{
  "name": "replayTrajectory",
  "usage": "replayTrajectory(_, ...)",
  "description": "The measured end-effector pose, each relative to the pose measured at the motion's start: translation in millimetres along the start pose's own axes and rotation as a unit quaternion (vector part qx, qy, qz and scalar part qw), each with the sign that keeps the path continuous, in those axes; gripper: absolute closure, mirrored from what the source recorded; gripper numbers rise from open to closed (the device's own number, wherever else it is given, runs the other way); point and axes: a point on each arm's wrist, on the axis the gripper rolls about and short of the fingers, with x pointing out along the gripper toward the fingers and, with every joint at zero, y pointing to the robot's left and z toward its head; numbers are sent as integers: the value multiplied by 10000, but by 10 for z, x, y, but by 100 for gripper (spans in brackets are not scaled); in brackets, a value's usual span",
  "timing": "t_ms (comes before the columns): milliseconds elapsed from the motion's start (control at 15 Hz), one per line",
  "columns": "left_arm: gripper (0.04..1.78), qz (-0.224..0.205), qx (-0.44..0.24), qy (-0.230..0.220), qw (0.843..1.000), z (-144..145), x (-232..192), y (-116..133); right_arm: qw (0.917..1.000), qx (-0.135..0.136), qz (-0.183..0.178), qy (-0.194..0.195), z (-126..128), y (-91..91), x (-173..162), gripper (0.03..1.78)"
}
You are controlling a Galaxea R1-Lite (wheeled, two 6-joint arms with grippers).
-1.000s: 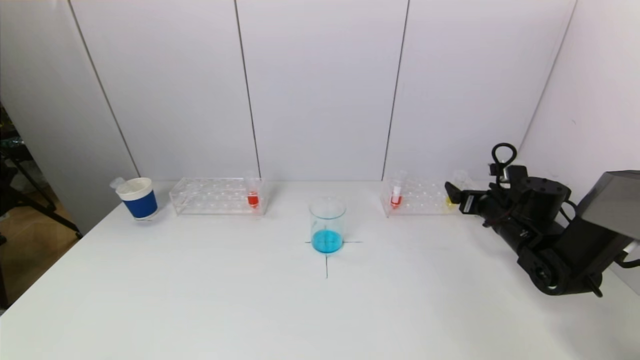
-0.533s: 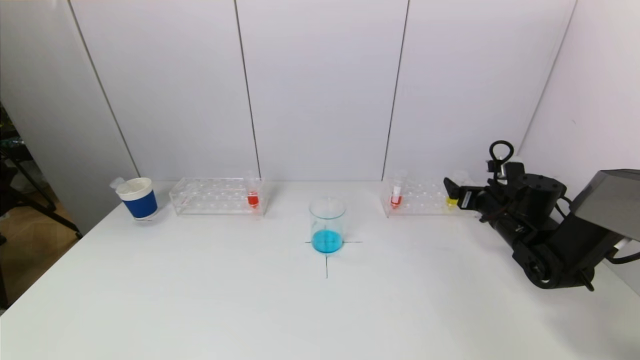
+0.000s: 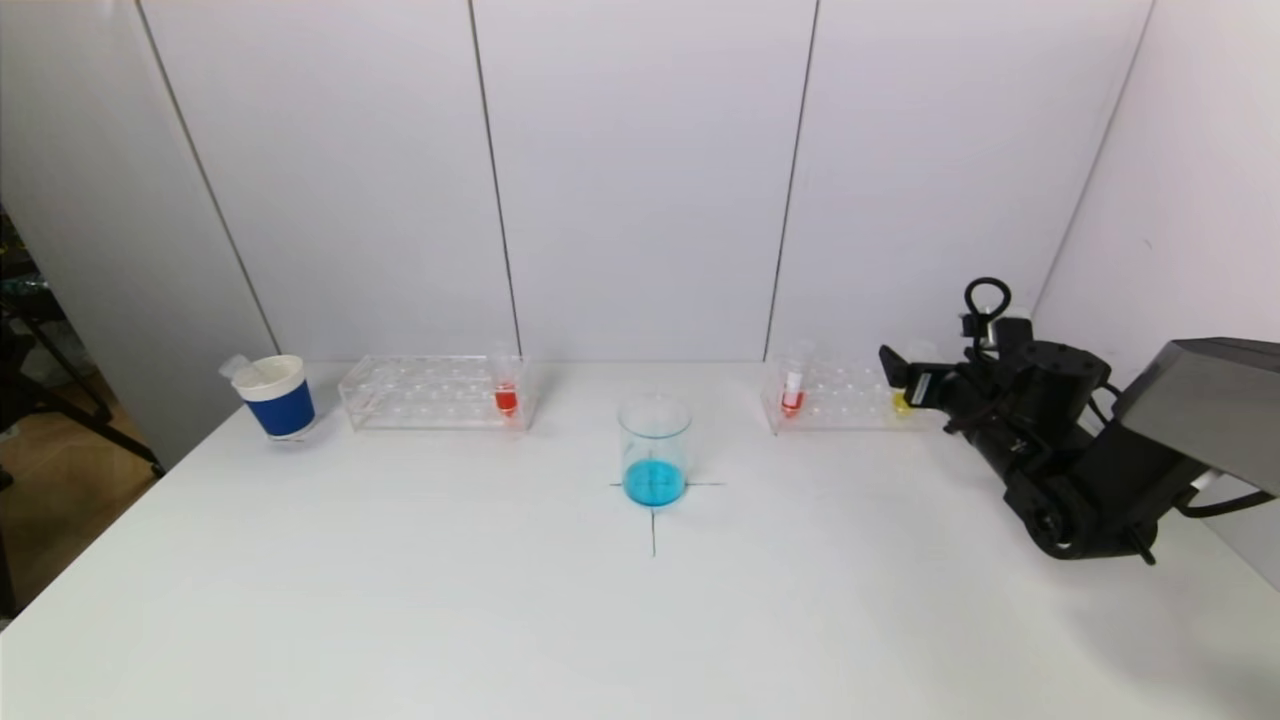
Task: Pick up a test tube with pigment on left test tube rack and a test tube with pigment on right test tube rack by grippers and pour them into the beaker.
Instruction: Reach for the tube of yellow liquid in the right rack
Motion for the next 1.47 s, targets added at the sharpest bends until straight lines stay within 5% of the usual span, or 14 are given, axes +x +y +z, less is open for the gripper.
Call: replayTrajectory(1467, 5, 0, 0, 4, 10000, 0, 1, 0, 10000, -38, -59, -23, -225, 18, 241, 4)
